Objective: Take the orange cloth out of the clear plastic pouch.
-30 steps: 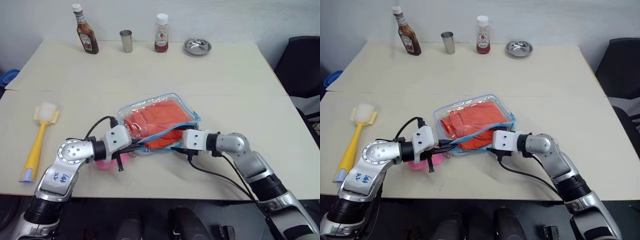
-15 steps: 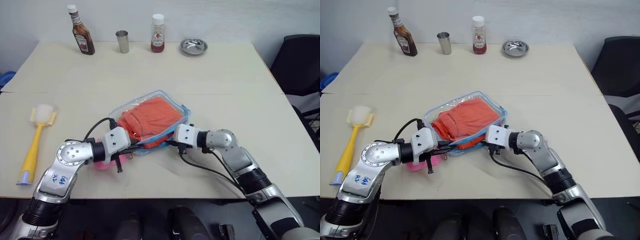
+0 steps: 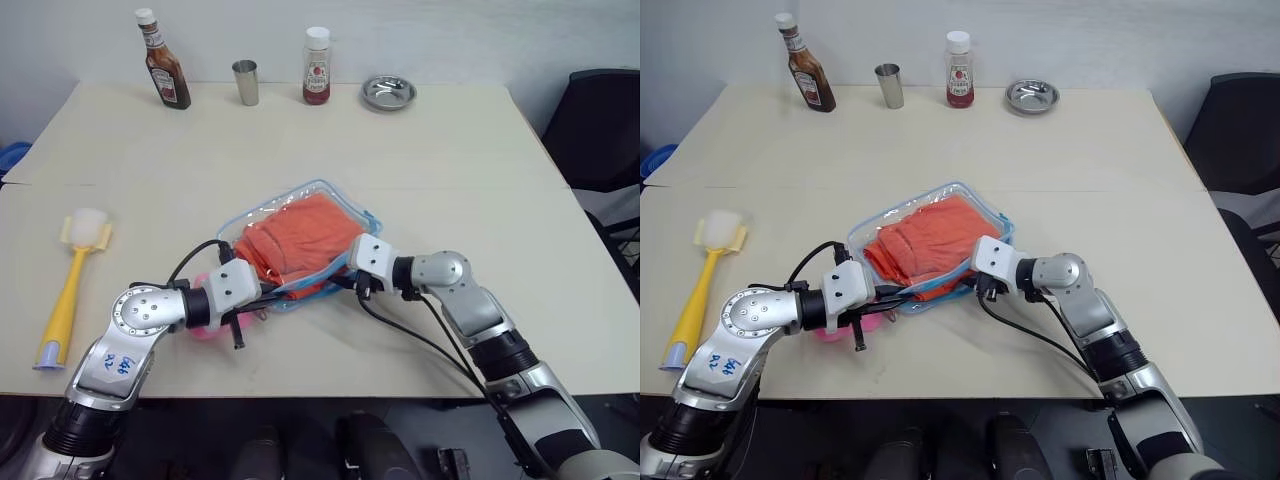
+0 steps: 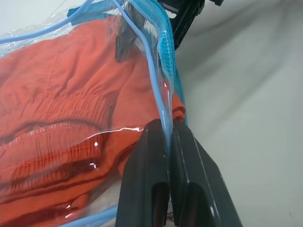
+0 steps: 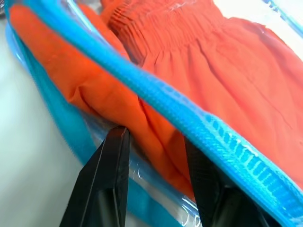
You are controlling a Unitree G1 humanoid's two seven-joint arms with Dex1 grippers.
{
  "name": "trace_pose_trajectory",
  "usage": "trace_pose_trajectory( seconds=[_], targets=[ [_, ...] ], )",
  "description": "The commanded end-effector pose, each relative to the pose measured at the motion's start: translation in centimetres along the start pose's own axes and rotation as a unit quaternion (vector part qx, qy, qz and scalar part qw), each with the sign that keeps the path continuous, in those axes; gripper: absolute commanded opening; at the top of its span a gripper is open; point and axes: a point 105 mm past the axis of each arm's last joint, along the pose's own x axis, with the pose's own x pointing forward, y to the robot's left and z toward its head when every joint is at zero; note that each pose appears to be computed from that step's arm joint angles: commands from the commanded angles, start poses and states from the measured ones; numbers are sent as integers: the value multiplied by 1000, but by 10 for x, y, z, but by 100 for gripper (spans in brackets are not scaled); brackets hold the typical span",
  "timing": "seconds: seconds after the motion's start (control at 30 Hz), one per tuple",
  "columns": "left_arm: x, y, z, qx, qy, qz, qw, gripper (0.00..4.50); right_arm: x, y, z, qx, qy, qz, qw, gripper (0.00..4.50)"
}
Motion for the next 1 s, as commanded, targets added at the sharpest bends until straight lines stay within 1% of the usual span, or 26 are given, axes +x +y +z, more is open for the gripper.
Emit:
trace_pose_trajectory(
  seconds=[0.03, 0.17, 0.27, 0.37, 0.5, 0.7, 0.83, 0.93, 1.0],
  targets=[
    [-1, -3, 9, 25, -10, -5, 1000, 0, 4, -4, -1, -54, 18, -9, 998, 177],
    [-1, -2, 10, 24, -12, -2, 1000, 0, 10, -7, -21, -102, 76, -19, 992, 177],
    [-1, 0, 10, 24, -12, 0, 1000, 0, 14, -4, -29, -113, 93, -2, 989, 177],
    [-1, 2, 11, 23, -13, 2, 1000, 0, 16, -4, -29, -108, 90, 4, 990, 121],
    [0, 8, 11, 19, -13, 16, 1000, 0, 12, -2, -28, -116, 86, 14, 989, 4],
    [-3, 25, 3, 4, -3, 63, 998, 0, -7, 8, -21, -147, 71, 35, 986, 1],
    [-8, 39, -8, 3, 16, 95, 995, 0, -25, 20, -8, -193, 42, 63, 978, 1],
    [-12, 51, -17, 5, 31, 118, 992, 0, -42, 36, 8, -211, 1, 107, 972, 1],
    [-14, 58, -21, 4, 37, 133, 990, 0, -60, 50, 8, -239, -1, 152, 959, 1]
  ],
)
